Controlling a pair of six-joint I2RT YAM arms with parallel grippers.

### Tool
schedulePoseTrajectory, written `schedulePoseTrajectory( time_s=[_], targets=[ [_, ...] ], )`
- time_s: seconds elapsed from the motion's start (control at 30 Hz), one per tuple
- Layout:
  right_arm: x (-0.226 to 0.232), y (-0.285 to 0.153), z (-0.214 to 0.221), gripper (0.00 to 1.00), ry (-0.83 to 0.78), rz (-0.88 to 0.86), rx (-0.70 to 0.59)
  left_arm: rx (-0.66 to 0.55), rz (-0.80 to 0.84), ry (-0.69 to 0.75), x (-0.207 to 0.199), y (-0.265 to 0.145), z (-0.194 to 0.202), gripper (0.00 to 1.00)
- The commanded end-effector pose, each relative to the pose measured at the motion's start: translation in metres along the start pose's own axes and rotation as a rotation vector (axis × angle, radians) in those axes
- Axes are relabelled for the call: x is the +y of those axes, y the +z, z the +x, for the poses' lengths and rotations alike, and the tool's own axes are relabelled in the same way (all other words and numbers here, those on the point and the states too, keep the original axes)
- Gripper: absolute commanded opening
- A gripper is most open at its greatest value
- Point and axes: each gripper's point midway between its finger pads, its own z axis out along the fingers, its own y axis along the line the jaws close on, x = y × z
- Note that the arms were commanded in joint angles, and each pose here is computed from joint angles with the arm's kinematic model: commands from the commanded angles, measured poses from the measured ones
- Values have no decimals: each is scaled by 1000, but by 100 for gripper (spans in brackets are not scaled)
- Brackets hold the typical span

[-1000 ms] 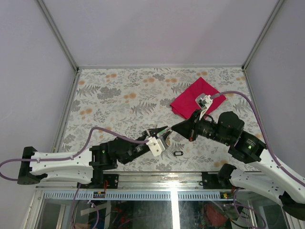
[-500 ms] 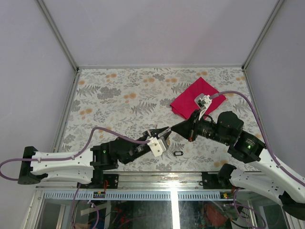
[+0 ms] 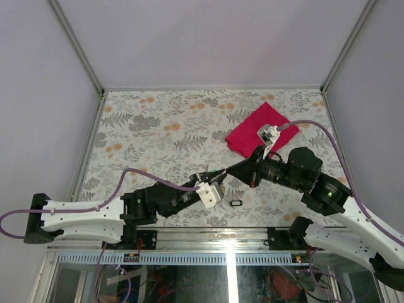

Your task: Put the keys on the keyring

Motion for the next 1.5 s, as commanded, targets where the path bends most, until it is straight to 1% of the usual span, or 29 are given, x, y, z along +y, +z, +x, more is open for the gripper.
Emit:
schedulePoseTrajectory(
  time_s=[0.0,0.43,0.87,0.9,0.93,1.0,1.17,1.33,1.37,1.47],
  targets=[
    [23,-7,-31,0,-17,-81,-106,-60,-22,-18,5,3,-17,15],
    [23,-10,-35,0,-18,-76,-123,-32,-10,-1,3,1,-12,19],
    [23,-4,-27,0,-12,-92,-91,-79,-42,-30,11,-1,-23,15],
    [23,-4,-26,0,-10,-92,-88,-83,-45,-33,12,-1,-24,14],
    [22,-3,-26,0,-9,-91,-87,-84,-46,-35,12,-1,-24,11],
    [22,-3,-26,0,-7,-93,-87,-82,-51,-41,12,-1,-24,1],
    [21,-3,-23,0,-6,-90,-77,-72,-109,-100,23,-2,-26,0],
    [21,-3,-25,1,-8,-87,-89,-61,-117,-121,24,-2,-25,0],
    [21,-4,-26,5,-10,-86,-96,-53,-115,-121,23,-1,-23,0],
    [20,-6,-33,26,-23,-78,-128,-29,-104,-115,20,0,-19,0]
  ],
)
